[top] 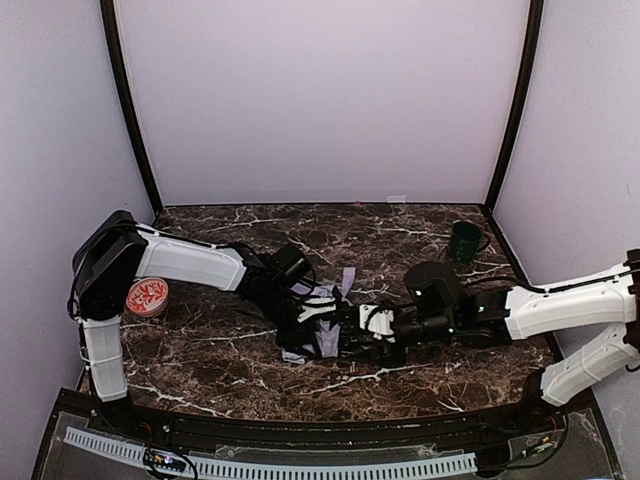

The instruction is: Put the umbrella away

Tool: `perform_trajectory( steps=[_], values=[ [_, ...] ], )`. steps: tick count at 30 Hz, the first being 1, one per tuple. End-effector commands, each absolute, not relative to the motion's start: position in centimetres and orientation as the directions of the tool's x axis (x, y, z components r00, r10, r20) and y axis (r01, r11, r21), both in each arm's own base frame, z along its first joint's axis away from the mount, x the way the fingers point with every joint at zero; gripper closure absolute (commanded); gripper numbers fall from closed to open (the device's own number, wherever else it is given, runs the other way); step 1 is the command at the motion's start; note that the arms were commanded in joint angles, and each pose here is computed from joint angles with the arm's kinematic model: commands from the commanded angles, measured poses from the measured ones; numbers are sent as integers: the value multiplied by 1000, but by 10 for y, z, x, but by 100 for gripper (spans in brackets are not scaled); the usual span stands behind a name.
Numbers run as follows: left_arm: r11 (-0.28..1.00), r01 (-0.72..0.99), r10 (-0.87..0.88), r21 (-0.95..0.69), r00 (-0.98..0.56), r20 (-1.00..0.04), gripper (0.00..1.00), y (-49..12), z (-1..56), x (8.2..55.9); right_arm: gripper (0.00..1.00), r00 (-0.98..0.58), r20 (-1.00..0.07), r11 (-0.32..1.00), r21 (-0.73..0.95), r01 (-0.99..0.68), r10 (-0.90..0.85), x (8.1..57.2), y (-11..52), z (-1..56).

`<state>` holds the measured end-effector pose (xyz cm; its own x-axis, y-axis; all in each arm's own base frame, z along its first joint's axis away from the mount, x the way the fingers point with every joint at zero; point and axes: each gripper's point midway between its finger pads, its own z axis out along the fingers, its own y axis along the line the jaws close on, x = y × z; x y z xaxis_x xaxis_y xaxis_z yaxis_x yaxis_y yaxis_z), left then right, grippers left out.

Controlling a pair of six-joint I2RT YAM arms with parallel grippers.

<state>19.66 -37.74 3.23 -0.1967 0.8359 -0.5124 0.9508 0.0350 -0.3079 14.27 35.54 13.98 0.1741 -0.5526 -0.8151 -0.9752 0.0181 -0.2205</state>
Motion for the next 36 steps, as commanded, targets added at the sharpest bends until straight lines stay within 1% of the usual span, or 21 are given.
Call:
perform_trajectory(
  steps=[1,7,11,16,19,22,23,26,27,28,29,31,32,33,34,35,36],
  values=[
    [191,789,923,-584,-347,-167,93,-323,-23,138,36,462,-666,-51,-539,-841,-586,163,385,129],
    [205,771,918,-603,-366,-155,94,-323,-21,143,31,515,-482,-145,-616,-775,-709,189,394,84],
    [186,763,921,-620,-356,-161,94,-323,-23,140,29,498,-438,-154,-616,-773,-748,196,389,63],
    [195,743,923,-640,-360,-136,95,-322,-27,139,28,476,-362,-151,-648,-747,-801,213,384,41],
    [184,742,924,-645,-353,-144,96,-322,-27,138,29,449,-348,-150,-629,-763,-823,222,380,30],
    [172,731,920,-661,-359,-157,96,-325,-24,137,35,425,-344,-166,-581,-797,-837,224,375,19],
    [169,731,920,-662,-357,-160,96,-326,-23,138,39,418,-347,-166,-568,-806,-840,224,374,18],
    [150,719,912,-678,-365,-185,94,-332,-15,139,55,406,-371,-170,-528,-832,-835,216,372,16],
    [155,720,905,-677,-378,-194,90,-335,-12,144,62,400,-389,-167,-510,-844,-830,212,373,18],
    [167,721,894,-673,-399,-206,83,-339,-8,151,70,386,-408,-158,-490,-857,-827,208,373,19],
    [181,724,877,-666,-425,-223,76,-343,-1,160,75,370,-426,-149,-468,-871,-825,204,373,20],
    [195,748,841,-635,-460,-283,65,-349,17,180,82,338,-463,-136,-416,-899,-820,194,371,20],
    [202,774,813,-600,-474,-338,58,-352,31,196,84,323,-480,-138,-381,-914,-815,187,370,18],
    [209,785,793,-583,-485,-369,39,-352,42,204,86,305,-497,-135,-348,-928,-813,181,369,16],
    [222,813,767,-538,-486,-419,23,-353,51,217,87,283,-505,-135,-309,-941,-815,174,366,12],
    [233,827,740,-512,-493,-458,10,-351,60,227,88,257,-508,-131,-272,-953,-822,169,364,9],
    [233,839,712,-492,-492,-501,8,-350,72,233,89,216,-512,-108,-231,-967,-832,166,362,6]
  ],
)
